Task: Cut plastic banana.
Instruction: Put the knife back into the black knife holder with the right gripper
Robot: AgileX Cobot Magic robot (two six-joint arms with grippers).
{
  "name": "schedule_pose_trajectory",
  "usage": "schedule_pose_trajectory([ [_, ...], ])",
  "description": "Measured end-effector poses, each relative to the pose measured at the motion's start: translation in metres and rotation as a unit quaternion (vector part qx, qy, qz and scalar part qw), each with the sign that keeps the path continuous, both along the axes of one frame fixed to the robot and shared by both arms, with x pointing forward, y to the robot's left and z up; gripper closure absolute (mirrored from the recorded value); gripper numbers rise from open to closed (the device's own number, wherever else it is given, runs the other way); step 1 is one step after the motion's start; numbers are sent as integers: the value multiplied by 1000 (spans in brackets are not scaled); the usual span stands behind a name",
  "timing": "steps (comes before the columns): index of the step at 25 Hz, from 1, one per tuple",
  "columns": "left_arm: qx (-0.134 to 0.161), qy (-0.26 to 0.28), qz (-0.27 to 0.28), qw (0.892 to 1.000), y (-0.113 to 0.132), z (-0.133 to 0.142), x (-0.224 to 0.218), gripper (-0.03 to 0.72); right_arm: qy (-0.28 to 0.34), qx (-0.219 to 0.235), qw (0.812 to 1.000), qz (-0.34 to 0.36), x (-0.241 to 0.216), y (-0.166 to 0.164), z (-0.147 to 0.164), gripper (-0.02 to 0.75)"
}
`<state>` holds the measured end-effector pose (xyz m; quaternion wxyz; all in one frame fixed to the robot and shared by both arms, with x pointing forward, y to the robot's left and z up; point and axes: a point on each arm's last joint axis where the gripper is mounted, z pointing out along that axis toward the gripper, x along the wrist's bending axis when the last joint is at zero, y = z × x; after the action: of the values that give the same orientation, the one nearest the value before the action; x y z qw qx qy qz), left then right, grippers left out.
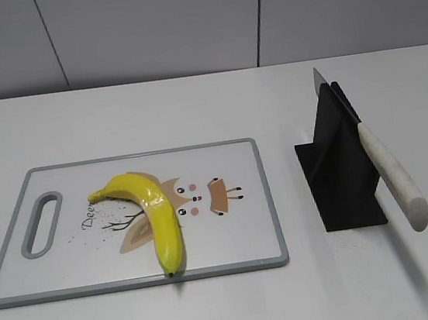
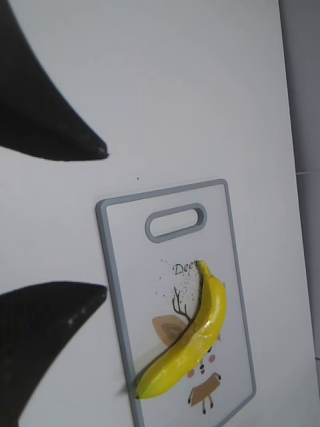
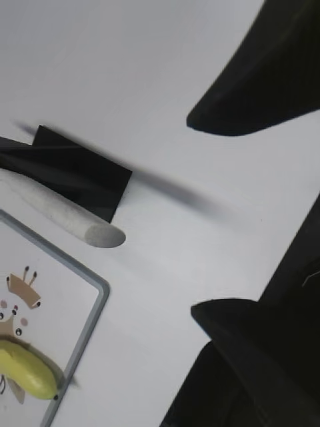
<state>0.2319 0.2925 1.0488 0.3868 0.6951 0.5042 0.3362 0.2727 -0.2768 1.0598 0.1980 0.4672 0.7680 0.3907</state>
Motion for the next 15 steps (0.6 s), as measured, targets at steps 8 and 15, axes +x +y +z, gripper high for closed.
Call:
schedule_pose_trajectory([
  [8, 0, 0, 0, 1000, 0, 0, 0, 126, -72, 34, 997, 1, -33, -21, -7, 149],
  [15, 0, -1, 0, 1000, 0, 0, 0, 126, -91, 48, 995, -3, -40, -24, -7, 150],
])
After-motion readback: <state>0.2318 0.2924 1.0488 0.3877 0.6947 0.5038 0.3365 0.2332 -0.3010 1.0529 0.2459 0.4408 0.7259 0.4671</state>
